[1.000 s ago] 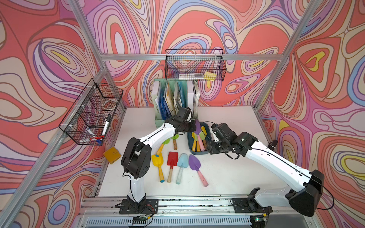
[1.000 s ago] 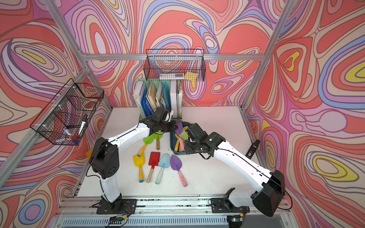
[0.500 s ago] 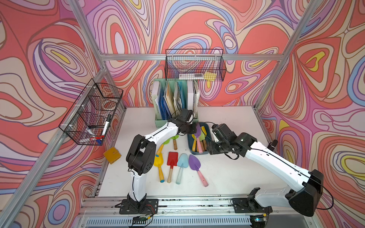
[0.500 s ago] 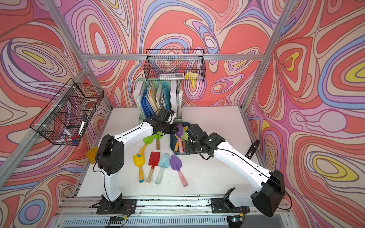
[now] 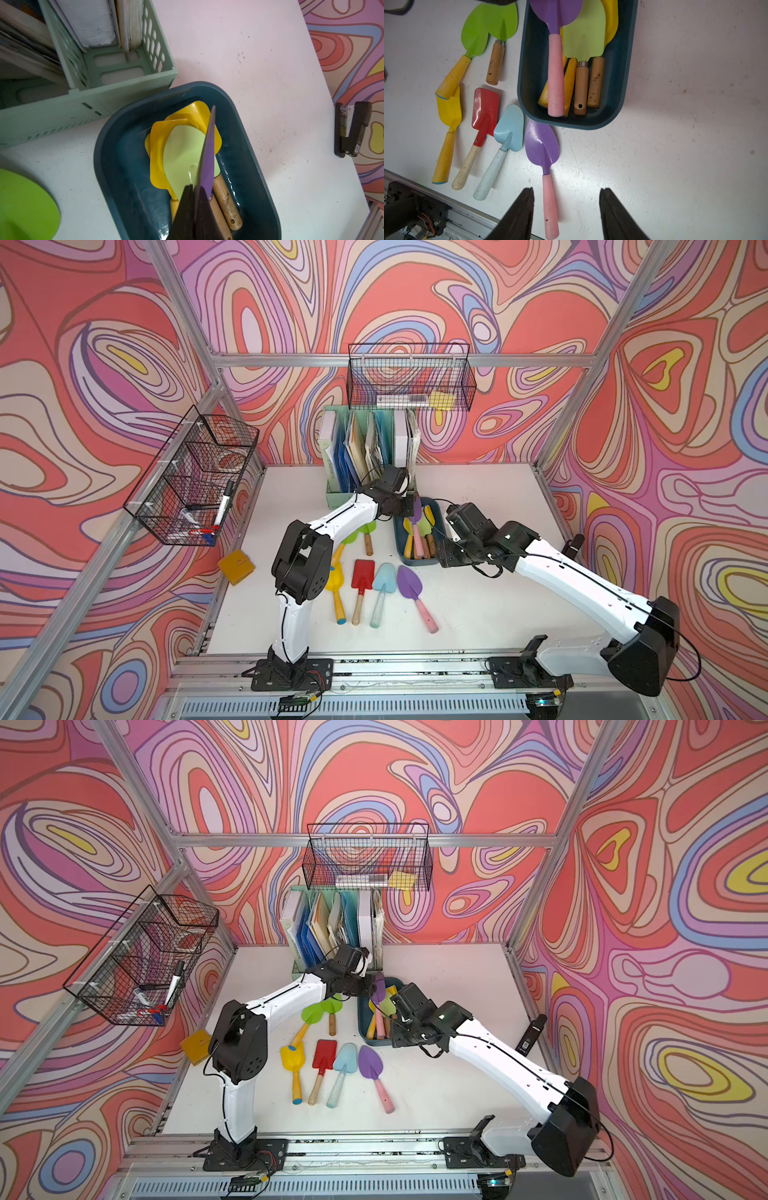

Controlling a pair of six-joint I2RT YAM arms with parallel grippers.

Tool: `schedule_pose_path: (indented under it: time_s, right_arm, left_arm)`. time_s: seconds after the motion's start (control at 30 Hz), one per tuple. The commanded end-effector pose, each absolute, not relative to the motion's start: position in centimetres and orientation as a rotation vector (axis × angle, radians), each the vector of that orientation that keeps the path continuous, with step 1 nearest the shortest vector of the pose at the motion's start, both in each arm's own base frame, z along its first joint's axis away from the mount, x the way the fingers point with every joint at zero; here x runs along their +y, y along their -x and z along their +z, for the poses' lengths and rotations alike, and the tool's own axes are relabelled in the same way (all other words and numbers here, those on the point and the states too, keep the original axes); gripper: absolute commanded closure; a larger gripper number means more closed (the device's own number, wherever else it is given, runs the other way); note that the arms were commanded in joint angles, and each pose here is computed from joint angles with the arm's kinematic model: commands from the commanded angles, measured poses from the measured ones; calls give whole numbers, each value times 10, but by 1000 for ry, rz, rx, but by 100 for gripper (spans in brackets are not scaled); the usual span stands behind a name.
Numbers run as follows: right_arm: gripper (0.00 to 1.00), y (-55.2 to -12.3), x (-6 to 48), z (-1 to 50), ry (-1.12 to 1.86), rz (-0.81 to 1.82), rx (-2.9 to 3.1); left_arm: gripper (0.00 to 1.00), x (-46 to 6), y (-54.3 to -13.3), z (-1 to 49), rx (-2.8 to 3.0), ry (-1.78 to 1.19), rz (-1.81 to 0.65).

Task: Put the shovel into the storage box
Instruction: Place the shovel in the storage box.

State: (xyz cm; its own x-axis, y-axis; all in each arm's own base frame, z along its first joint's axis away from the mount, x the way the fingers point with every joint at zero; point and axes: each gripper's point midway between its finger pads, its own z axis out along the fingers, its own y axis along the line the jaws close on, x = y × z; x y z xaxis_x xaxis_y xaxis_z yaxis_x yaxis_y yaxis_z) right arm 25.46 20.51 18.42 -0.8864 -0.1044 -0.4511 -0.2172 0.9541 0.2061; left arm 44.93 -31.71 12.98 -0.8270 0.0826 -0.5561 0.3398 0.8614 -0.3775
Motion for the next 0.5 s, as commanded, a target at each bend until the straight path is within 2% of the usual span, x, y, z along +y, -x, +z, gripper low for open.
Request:
schedule_pose_path:
  time_s: [0.0, 0.47]
  right_arm:
    - [47, -255, 203, 190, 209, 368, 2638]
    - [47, -257, 204, 189, 213, 358, 2644]
  left_arm:
    - [100, -313, -455, 126, 2502, -326, -595]
    - [100, -312, -457, 97, 2560, -325, -570]
